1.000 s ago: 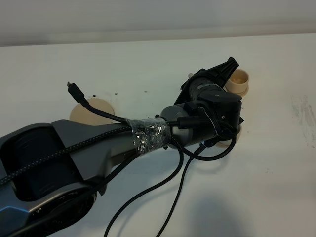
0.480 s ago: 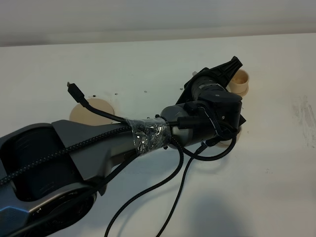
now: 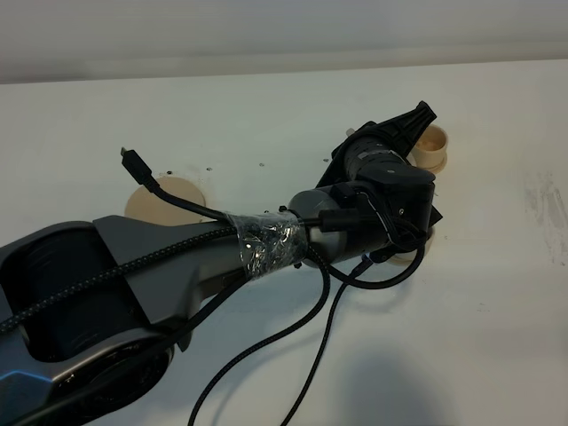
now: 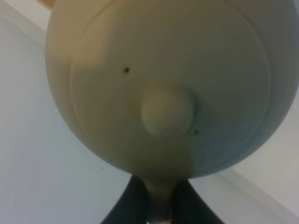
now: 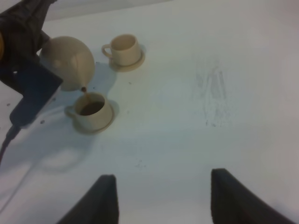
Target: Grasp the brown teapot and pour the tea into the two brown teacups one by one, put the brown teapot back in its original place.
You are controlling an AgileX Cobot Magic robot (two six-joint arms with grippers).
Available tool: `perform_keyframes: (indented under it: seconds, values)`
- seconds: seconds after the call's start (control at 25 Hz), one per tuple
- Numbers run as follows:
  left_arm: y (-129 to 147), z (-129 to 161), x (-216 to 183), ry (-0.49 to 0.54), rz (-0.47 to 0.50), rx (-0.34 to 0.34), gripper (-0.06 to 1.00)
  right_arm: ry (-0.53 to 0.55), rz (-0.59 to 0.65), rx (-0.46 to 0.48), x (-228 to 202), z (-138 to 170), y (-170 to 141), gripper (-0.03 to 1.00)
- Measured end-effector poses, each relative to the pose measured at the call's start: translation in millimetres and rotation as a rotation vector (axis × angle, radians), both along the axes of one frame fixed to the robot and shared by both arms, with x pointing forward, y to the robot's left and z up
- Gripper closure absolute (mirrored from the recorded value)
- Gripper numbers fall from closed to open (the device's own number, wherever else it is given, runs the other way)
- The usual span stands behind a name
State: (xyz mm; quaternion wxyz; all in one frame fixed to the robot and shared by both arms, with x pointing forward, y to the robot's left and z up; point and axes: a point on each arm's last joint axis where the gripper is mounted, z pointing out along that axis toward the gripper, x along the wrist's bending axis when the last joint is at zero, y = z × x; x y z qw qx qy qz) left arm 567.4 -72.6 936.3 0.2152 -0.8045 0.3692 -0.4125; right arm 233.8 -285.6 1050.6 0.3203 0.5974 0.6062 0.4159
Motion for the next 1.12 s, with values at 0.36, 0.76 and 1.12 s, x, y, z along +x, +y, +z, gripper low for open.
perform_keyframes:
  seconds: [0.36,0.76,1.12]
  values:
    - [0.1,-0.9,-0.6,0.011,0.008,-0.01,0.84,0.0,0.0,0.0,0.0,0.0,0.0,0.5]
    - [3.6,-6.6,-4.8,0.087,0.085,-0.051,0.84,0.0,0.0,0.0,0.0,0.0,0.0,0.5]
    - [11.9,-10.5,-4.2,0.157,0.221,-0.136,0.84,0.0,0.0,0.0,0.0,0.0,0.0,0.5]
